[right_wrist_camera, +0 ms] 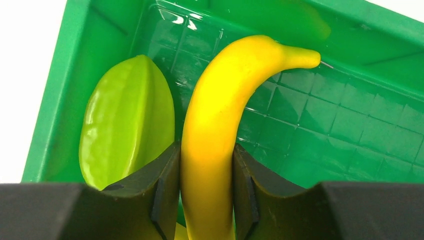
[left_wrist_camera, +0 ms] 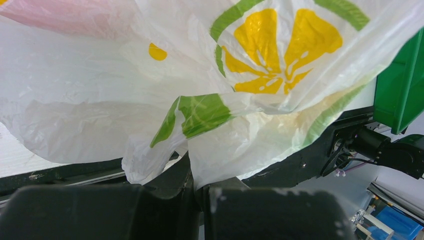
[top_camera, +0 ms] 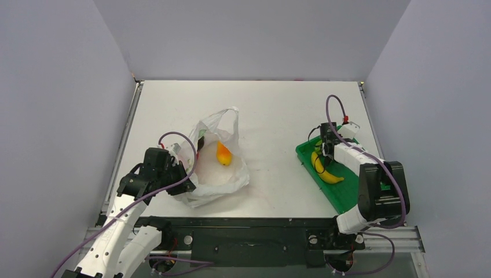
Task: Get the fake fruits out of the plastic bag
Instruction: Place the fake fruit in the bin, then take out the fake fruit from the plastic bag.
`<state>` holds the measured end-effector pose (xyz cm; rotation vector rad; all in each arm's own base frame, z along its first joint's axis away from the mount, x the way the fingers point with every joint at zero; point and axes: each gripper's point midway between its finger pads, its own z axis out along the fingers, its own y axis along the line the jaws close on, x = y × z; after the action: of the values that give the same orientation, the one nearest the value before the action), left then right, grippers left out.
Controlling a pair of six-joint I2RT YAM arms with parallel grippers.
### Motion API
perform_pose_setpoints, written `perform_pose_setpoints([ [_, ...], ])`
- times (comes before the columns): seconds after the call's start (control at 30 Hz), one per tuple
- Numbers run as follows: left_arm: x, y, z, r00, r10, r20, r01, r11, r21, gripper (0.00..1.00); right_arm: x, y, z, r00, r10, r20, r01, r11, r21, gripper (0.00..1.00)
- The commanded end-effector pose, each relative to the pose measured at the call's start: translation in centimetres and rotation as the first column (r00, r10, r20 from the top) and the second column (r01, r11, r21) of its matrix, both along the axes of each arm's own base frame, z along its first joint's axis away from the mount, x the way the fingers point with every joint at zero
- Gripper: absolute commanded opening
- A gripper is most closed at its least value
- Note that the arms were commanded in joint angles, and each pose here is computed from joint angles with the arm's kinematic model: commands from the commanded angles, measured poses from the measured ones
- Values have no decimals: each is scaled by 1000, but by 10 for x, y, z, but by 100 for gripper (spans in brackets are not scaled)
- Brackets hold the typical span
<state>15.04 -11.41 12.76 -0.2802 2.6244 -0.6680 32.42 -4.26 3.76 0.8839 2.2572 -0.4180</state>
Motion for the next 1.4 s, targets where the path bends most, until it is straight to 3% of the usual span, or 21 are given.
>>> perform_pose_setpoints([
  [0.0,9,-3,8,999,-1,51,1,1000,-18,0,18,0,15,999,10,43,-10,1000,6,22],
  [0.03,9,-3,9,999,-1,51,2,1000,-18,0,19,2,15,999,21,39,-21,1000,10,34],
  [0.13,9,-3,9,999,-1,50,1,1000,-18,0,18,3,18,999,34,41,-34,999,11,59],
  [0.27,8,-3,9,999,1,52,0,1000,-18,0,17,5,23,997,44,61,-46,999,21,74],
  [0.6,9,-4,8,999,-5,47,6,1000,-21,0,7,24,93,950,183,251,-175,983,-53,76],
  [0.73,10,-4,8,999,-2,48,3,1000,-22,0,2,65,135,848,364,385,-368,928,-66,75],
  [0.8,9,-4,8,999,-4,47,5,1000,-24,0,1,103,174,692,478,541,-524,848,-80,74],
  [0.87,9,-5,7,999,-7,44,8,1000,-24,0,-9,146,196,522,575,630,-678,728,-102,74],
  [0.97,10,-5,8,999,-10,43,11,1000,-27,0,-41,221,219,259,661,705,-859,491,-144,75],
  [1.0,10,-5,8,999,-10,42,11,1000,-28,0,-46,237,225,208,666,716,-880,448,-161,75],
  [1.03,10,-5,8,999,-10,42,11,1000,-28,0,-64,265,229,127,690,713,-915,359,-184,75],
  [1.1,11,-5,8,999,-11,40,12,1000,-27,0,-85,303,232,49,720,692,-943,262,-206,74],
  [1.27,10,-5,7,999,-9,35,10,1000,-27,0,-121,392,215,-51,761,647,-980,88,-181,71],
  [1.37,9,-4,6,999,-7,37,8,1000,-25,0,-124,427,190,-24,783,621,-986,82,-142,70],
])
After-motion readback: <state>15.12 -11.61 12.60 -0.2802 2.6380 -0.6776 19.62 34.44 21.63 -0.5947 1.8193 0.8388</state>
